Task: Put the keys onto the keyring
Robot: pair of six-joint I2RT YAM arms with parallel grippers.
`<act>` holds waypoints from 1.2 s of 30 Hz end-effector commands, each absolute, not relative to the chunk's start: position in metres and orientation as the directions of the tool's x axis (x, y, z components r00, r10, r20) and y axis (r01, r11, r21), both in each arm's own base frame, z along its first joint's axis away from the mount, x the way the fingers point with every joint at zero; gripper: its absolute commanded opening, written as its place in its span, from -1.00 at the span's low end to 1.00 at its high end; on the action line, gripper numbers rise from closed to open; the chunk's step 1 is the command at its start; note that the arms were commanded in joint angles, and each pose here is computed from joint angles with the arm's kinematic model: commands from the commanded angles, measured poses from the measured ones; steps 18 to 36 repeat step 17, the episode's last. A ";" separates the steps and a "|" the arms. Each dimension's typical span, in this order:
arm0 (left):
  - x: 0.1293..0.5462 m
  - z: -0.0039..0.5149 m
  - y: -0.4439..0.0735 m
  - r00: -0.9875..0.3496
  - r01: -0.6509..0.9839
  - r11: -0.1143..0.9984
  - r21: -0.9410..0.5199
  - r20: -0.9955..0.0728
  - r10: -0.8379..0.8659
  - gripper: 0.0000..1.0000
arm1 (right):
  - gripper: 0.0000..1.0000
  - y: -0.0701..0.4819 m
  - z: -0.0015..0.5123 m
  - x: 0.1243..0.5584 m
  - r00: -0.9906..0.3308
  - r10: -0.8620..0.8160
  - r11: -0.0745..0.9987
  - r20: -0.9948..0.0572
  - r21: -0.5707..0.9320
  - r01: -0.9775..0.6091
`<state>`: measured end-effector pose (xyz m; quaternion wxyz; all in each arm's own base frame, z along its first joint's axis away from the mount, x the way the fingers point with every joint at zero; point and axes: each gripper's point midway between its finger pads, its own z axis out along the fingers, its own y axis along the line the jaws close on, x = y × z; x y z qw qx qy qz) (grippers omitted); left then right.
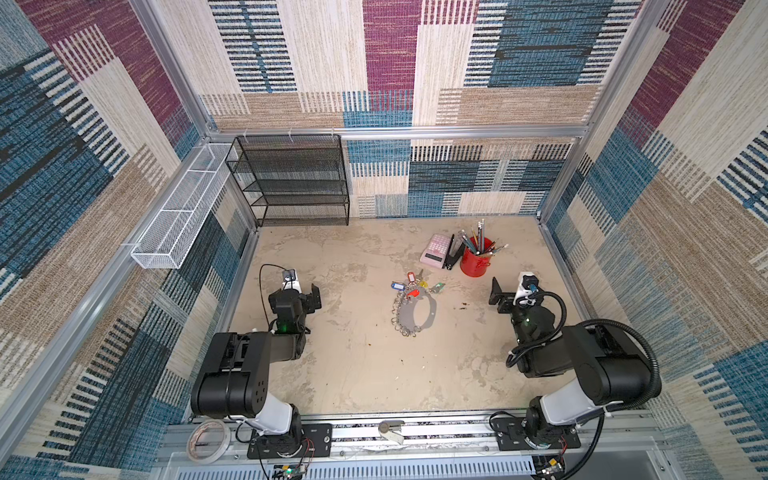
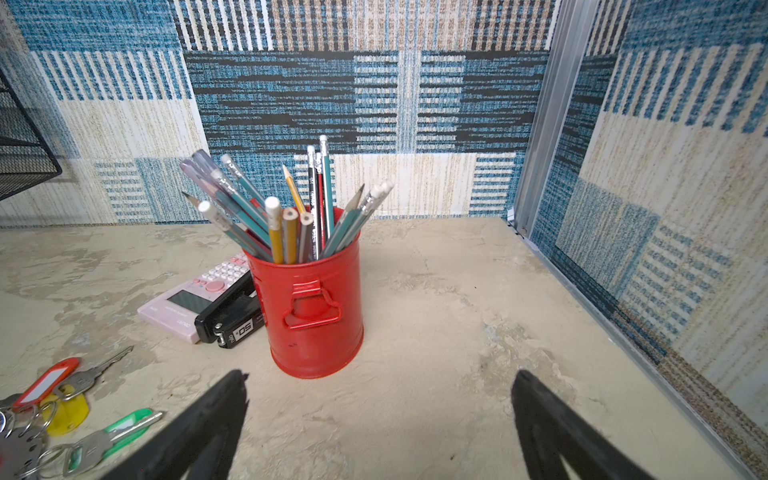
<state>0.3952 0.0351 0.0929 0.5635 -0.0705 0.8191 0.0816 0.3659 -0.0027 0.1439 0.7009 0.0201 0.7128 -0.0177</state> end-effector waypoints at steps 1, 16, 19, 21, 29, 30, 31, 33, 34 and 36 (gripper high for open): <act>0.398 0.097 0.034 -0.343 -0.201 0.978 0.047 -0.939 -0.025 1.00 | 0.99 -0.001 0.154 0.366 0.024 -0.002 0.999 -1.000 -0.001 0.046; 0.398 0.096 0.031 -0.345 -0.182 0.982 0.048 -0.938 -0.019 1.00 | 0.99 -0.001 0.154 0.367 0.022 -0.003 0.999 -1.000 -0.002 0.045; 0.399 0.097 0.031 -0.342 -0.183 0.982 0.045 -0.939 -0.021 1.00 | 0.99 -0.001 0.154 0.367 0.024 -0.002 0.999 -1.000 -0.001 0.046; 0.399 0.097 0.031 -0.342 -0.183 0.982 0.045 -0.939 -0.021 1.00 | 0.99 -0.001 0.154 0.367 0.024 -0.002 0.999 -1.000 -0.001 0.046; 0.399 0.097 0.031 -0.342 -0.183 0.982 0.045 -0.939 -0.021 1.00 | 0.99 -0.001 0.154 0.367 0.024 -0.002 0.999 -1.000 -0.001 0.046; 0.399 0.097 0.031 -0.342 -0.183 0.982 0.045 -0.939 -0.021 1.00 | 0.99 -0.001 0.154 0.367 0.024 -0.002 0.999 -1.000 -0.001 0.046; 0.399 0.097 0.031 -0.342 -0.183 0.982 0.045 -0.939 -0.021 1.00 | 0.99 -0.001 0.154 0.367 0.024 -0.002 0.999 -1.000 -0.001 0.046; 0.399 0.097 0.031 -0.342 -0.183 0.982 0.045 -0.939 -0.021 1.00 | 0.99 -0.001 0.154 0.367 0.024 -0.002 0.999 -1.000 -0.001 0.046; 0.399 0.097 0.031 -0.342 -0.183 0.982 0.045 -0.939 -0.021 1.00 | 0.99 -0.001 0.154 0.367 0.024 -0.002 0.999 -1.000 -0.001 0.046; 0.399 0.097 0.031 -0.342 -0.183 0.982 0.045 -0.939 -0.021 1.00 | 0.99 -0.001 0.154 0.367 0.024 -0.002 0.999 -1.000 -0.001 0.046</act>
